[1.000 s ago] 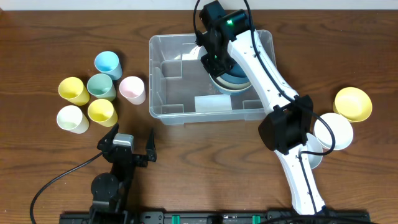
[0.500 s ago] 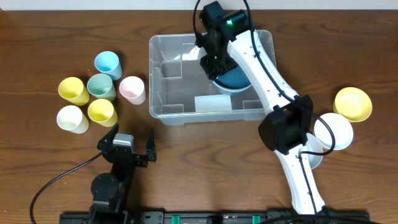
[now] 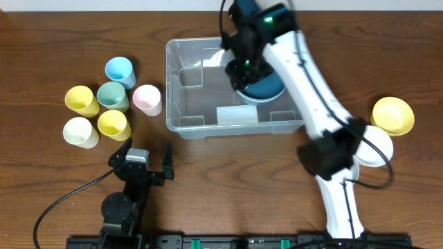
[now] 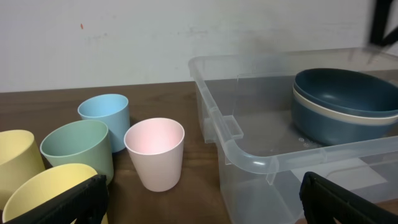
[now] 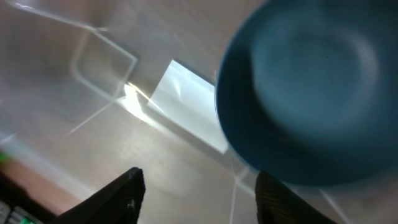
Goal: Pack container
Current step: 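Carry the dark blue bowl into the bin and stack it on the beige bowl, then move the right gripper to the light grey-blue bowl and grip its rim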
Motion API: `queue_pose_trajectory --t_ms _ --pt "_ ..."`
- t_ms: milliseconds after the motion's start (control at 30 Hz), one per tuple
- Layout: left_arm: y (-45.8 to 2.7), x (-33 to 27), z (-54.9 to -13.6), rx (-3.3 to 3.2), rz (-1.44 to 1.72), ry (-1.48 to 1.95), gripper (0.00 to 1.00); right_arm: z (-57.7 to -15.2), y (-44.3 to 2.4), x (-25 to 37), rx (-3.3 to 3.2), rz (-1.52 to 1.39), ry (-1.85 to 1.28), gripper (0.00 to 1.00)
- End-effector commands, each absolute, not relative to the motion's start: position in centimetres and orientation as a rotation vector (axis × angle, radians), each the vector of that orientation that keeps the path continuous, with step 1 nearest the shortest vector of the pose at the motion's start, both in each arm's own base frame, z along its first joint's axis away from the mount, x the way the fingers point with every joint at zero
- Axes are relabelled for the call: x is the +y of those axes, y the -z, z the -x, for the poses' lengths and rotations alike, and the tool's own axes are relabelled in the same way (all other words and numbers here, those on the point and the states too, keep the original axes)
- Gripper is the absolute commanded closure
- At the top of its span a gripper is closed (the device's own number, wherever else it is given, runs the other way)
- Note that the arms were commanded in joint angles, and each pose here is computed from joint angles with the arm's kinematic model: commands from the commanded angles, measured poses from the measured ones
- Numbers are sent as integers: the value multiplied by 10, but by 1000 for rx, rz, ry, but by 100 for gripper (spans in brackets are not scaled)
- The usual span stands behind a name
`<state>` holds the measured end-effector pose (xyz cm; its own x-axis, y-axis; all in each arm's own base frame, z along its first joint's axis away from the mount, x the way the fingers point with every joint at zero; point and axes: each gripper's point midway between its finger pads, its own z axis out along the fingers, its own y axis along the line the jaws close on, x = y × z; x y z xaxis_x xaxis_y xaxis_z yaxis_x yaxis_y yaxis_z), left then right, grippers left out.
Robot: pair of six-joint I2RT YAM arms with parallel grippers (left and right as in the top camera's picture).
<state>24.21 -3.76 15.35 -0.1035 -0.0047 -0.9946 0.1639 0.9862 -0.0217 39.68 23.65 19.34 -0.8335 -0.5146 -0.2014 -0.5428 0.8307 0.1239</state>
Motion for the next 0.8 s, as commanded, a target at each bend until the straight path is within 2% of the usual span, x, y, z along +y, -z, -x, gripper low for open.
queue_pose_trajectory --t_ms 0,200,367,500,767 --pt "-138 -37 -241 1716 -126 142 2 -390 -272 198 2716 660 -228 40" --pt "-138 -37 -241 1716 -126 142 2 -377 -324 130 2672 349 -204 39" --pt "-138 -37 -241 1716 -126 142 2 -352 -342 76 2667 130 -180 39" --pt "-138 -37 -241 1716 -126 142 2 -317 -319 37 2770 -31 -114 38" --pt "-138 -37 -241 1716 -126 142 2 -270 -230 -25 2903 -483 -11 37"
